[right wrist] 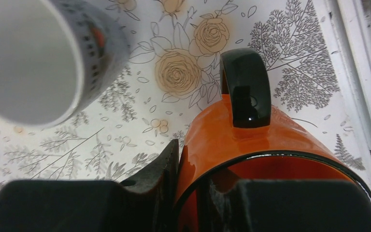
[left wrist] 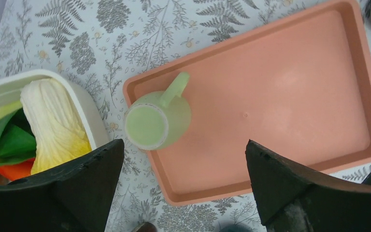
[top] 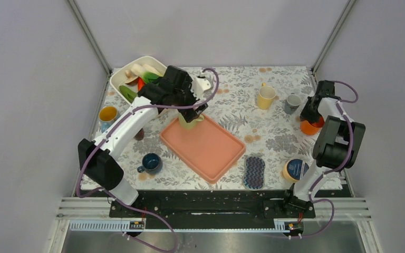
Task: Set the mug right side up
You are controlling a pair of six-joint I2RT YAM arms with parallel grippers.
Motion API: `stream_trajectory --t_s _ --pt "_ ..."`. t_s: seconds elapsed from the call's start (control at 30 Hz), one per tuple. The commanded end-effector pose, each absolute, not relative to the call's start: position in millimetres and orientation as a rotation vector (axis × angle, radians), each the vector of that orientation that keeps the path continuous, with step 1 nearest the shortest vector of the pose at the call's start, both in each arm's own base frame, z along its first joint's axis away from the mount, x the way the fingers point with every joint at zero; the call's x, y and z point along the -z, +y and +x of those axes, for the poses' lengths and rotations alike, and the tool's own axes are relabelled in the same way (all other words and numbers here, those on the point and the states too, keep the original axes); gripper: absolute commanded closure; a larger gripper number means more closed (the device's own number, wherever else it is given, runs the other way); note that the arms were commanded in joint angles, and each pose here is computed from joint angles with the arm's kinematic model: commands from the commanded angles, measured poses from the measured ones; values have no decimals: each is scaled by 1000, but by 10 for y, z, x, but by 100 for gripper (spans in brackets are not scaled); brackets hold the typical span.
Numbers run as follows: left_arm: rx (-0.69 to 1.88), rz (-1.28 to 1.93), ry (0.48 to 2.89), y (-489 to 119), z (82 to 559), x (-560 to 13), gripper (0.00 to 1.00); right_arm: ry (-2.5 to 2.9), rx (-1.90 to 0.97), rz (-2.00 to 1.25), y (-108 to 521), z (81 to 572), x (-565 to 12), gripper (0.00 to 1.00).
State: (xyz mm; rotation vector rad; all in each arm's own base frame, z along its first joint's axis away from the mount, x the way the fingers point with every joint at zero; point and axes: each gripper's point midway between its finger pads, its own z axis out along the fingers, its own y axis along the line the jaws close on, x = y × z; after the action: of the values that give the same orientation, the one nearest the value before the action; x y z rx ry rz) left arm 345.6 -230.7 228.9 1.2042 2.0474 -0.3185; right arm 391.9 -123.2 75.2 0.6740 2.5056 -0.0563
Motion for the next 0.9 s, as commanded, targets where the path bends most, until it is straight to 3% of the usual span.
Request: stream_trajectory --t_s 0.0,0.1,0.2,0.3,0.43,0.53,0.87 --pt "187 1482 1936 -2379 3370 -2128 1 2506 61 683 -1384 4072 -744 100" --pt "56 1558 1943 -2410 3437 -1947 1 2551 87 692 -1433 4059 -589 96" --pt "-24 1610 1962 -2525 3521 -1776 3 2587 64 686 -1403 4028 -523 69" --pt "-148 1662 1960 -2563 3740 -1603 7 2576 33 679 -1351 4024 -587 53" --pt "-305 1718 1945 -2565 4031 -1492 23 2523 23 674 -1313 3978 -825 37" --pt "-374 1766 1989 -2514 4101 -1372 32 2468 18 663 -1280 3931 -1054 30" --pt "-402 1881 2106 -2375 4023 -991 36 2310 -6 634 -1167 3781 -1707 27"
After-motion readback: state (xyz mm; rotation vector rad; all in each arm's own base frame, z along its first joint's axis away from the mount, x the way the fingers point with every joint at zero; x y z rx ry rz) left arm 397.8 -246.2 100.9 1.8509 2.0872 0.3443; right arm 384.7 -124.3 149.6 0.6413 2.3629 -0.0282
